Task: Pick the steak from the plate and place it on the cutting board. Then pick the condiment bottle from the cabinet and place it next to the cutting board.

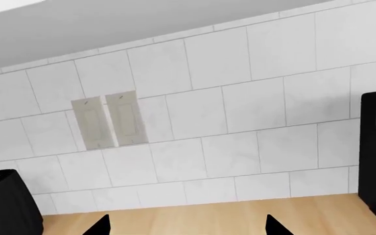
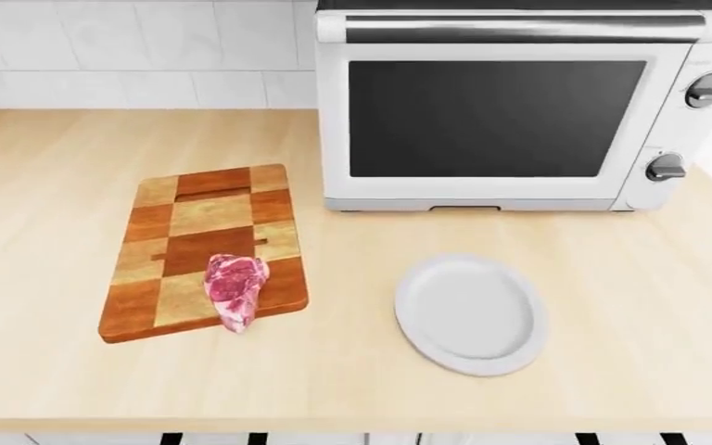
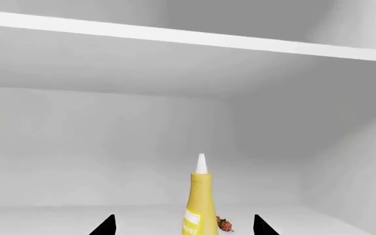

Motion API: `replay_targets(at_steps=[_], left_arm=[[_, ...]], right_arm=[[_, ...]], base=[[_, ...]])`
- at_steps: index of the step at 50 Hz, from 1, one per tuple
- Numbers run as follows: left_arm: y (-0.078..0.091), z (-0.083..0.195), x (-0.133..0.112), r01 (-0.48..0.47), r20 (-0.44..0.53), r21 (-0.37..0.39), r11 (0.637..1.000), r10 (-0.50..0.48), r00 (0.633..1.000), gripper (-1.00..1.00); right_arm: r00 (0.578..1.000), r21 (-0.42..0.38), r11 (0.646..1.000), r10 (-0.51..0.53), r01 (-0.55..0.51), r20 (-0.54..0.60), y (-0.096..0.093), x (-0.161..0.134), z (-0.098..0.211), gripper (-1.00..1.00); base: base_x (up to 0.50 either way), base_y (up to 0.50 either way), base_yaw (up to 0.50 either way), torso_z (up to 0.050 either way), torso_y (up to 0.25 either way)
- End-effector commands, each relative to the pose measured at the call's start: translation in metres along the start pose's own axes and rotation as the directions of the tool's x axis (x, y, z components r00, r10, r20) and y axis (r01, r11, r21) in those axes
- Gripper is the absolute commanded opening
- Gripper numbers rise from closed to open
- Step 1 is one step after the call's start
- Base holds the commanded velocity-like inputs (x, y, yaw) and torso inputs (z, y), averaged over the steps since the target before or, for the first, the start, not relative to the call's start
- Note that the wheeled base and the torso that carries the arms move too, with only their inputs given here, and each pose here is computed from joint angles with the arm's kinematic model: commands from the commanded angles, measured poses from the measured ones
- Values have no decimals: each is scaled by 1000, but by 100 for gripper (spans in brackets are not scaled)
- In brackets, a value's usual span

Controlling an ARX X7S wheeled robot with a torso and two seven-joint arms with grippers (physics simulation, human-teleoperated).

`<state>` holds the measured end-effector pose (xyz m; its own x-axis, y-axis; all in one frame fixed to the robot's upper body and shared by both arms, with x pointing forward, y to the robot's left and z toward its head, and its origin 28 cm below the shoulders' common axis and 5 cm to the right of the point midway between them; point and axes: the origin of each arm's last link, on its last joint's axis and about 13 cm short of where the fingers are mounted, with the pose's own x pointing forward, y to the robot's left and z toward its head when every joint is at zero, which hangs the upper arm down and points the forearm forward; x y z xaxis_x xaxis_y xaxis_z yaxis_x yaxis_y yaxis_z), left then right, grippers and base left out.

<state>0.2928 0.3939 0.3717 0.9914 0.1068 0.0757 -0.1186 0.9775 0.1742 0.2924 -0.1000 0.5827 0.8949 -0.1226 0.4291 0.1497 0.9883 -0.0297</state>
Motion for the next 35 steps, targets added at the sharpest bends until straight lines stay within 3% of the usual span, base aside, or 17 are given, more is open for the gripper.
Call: replay_targets(at_steps=[1,7,35], left_arm=[[0,1,-1,1,1,6,1000,-1,1000,100],[-1,1,-2,3,0,7,1000,-3,1000,100],[3,-8,0,-18,-37,8,1000,19,999,100]], right_arm=[[1000,0,1000,0,0,1,0,0,0,100],[1000,0,1000,0,0,1,0,0,0,100],[1000,0,1000,0,0,1,0,0,0,100]], base=[[0,0,0,0,0],[-132,-324,0,0,0],[15,0,0,0,0]])
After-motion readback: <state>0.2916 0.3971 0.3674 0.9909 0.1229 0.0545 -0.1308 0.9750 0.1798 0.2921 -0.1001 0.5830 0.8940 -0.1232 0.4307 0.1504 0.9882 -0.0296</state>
